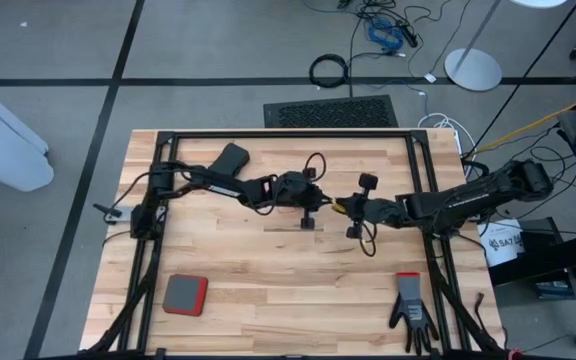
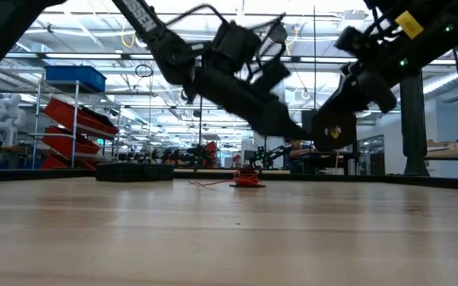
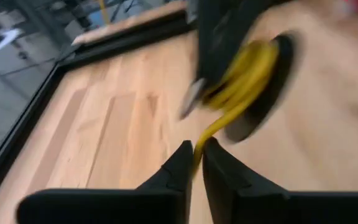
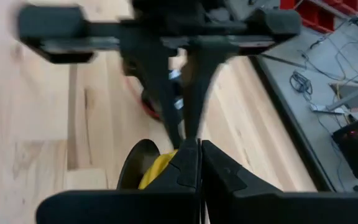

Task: Coil cords
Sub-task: Coil the yellow wire on the spool

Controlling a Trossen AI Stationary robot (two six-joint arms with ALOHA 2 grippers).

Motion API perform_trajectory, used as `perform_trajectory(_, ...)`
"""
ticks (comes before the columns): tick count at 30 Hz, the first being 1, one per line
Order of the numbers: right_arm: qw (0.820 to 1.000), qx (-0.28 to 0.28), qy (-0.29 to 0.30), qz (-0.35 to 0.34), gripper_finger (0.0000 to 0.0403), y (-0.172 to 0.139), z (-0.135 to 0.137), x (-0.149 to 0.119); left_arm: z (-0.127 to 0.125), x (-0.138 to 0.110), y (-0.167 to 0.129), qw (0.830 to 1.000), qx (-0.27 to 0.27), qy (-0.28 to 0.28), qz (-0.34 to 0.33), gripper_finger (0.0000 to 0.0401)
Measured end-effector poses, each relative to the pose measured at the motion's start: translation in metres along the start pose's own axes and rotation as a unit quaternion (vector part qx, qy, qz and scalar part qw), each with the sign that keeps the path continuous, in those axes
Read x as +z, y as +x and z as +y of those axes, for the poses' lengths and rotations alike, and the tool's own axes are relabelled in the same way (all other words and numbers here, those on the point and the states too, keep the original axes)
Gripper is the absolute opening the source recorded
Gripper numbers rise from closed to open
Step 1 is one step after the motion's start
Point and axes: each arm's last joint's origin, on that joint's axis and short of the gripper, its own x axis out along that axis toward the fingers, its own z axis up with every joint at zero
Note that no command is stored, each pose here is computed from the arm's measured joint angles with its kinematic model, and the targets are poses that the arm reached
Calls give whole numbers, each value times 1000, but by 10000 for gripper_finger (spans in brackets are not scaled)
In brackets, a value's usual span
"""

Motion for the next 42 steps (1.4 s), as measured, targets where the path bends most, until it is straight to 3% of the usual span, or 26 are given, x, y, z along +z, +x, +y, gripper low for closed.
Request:
perform_trajectory(4, 999, 12, -25, 25, 0, 11, 4, -6, -2, -19, 12, 999, 28, 2, 22, 70)
perform_trajectory(13, 995, 8, -87, 50, 0, 33, 19, -16, -5, -37, 22, 998, 35, 12, 54, 136)
perform_trajectory(18, 989, 2, -126, 75, 0, 46, 27, -26, -3, -35, 22, 996, 66, 15, 57, 140)
perform_trajectory(27, 971, -71, -205, 103, 0, 54, 40, -36, 1, -31, 19, 992, 110, 17, 66, 141)
perform_trajectory(32, 967, -80, -215, 113, 0, 57, 40, -40, 2, -30, 18, 989, 126, 17, 69, 141)
perform_trajectory(38, 967, -58, -215, 122, 6, 61, 43, -45, 0, -30, 19, 990, 124, 18, 72, 141)
perform_trajectory(42, 976, -22, -188, 110, 41, 59, 47, -44, -5, -28, 19, 990, 118, 21, 72, 141)
